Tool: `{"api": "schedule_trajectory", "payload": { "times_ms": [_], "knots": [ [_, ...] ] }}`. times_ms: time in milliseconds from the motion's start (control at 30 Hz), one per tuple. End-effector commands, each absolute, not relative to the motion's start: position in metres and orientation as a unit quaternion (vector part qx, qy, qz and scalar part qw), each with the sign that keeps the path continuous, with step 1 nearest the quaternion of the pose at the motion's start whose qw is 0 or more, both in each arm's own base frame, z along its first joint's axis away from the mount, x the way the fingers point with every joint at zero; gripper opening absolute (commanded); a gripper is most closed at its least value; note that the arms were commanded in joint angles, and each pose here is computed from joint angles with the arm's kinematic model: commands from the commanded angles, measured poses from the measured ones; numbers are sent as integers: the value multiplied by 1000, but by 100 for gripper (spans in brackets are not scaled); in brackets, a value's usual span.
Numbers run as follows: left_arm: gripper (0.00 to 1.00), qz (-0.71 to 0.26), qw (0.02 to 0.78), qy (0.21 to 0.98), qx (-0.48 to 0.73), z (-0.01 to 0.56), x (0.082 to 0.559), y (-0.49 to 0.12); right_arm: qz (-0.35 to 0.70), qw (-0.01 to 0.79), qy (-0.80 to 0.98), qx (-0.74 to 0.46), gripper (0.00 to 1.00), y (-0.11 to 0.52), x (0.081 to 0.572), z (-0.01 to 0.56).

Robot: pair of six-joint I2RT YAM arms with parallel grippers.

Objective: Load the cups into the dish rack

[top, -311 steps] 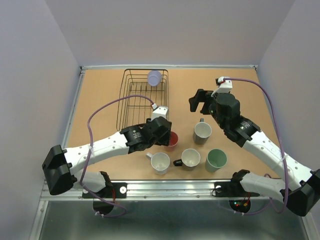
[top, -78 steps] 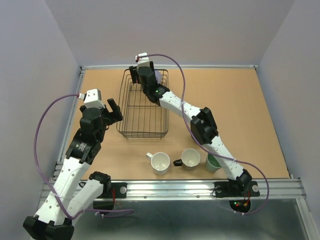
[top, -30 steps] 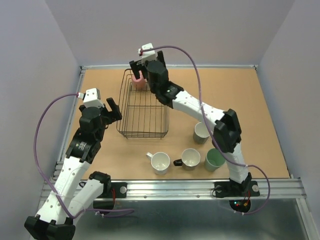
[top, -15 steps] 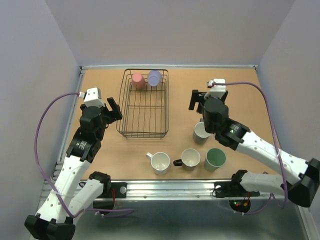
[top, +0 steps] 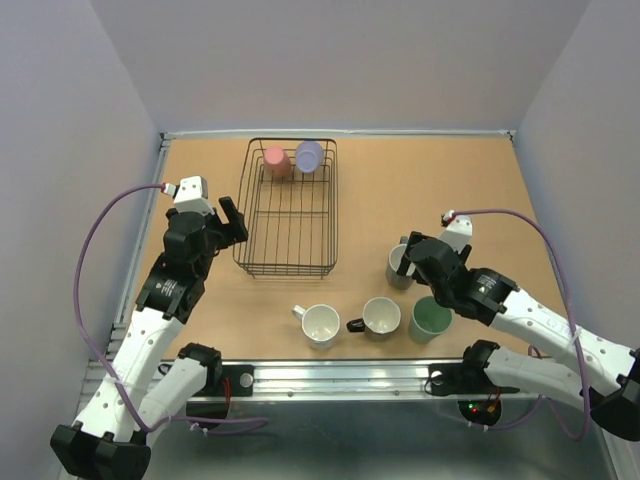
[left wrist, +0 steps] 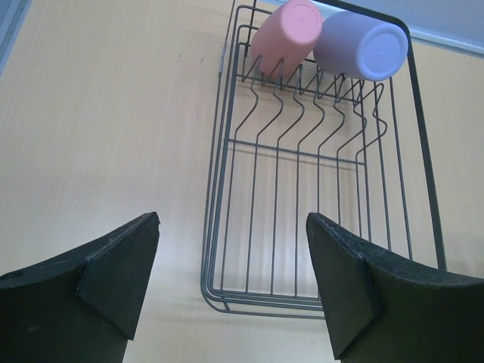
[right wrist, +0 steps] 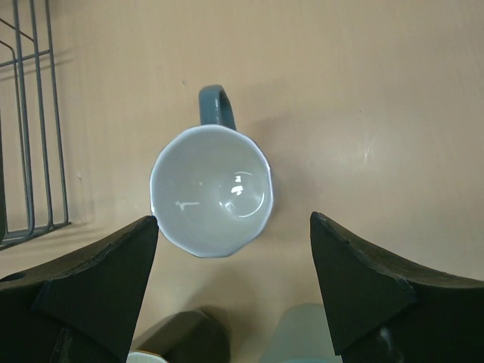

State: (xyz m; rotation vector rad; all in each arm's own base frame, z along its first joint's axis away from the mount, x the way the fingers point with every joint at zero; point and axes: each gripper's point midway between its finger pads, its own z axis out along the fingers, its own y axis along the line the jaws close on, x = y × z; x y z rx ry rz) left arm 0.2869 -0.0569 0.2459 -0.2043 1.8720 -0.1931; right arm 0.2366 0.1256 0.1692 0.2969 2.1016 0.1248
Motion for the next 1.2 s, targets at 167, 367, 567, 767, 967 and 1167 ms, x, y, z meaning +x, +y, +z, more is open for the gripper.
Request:
{"api": "schedule_trajectory", "payload": {
  "times_ms": [167,367,567,767,967,1167],
  "knots": [
    [89,-93,606,786,-80,259,289,-58,66,440,872,206,86,107,208,155],
    [89,-98,608,784,-78,261,287,-60,112,436,864,226,78,111,200,165],
    [89,-103,609,783,-75,262,287,-62,182,430,853,236,77,116,188,189],
    [89,-108,612,780,-73,265,286,-63,150,430,858,239,79,114,194,182],
    [89,-111,613,779,-71,266,284,-64,72,481,834,260,78,100,222,176],
    [89,-119,613,779,-65,266,284,-67,26,486,842,231,76,118,246,171]
  ]
}}
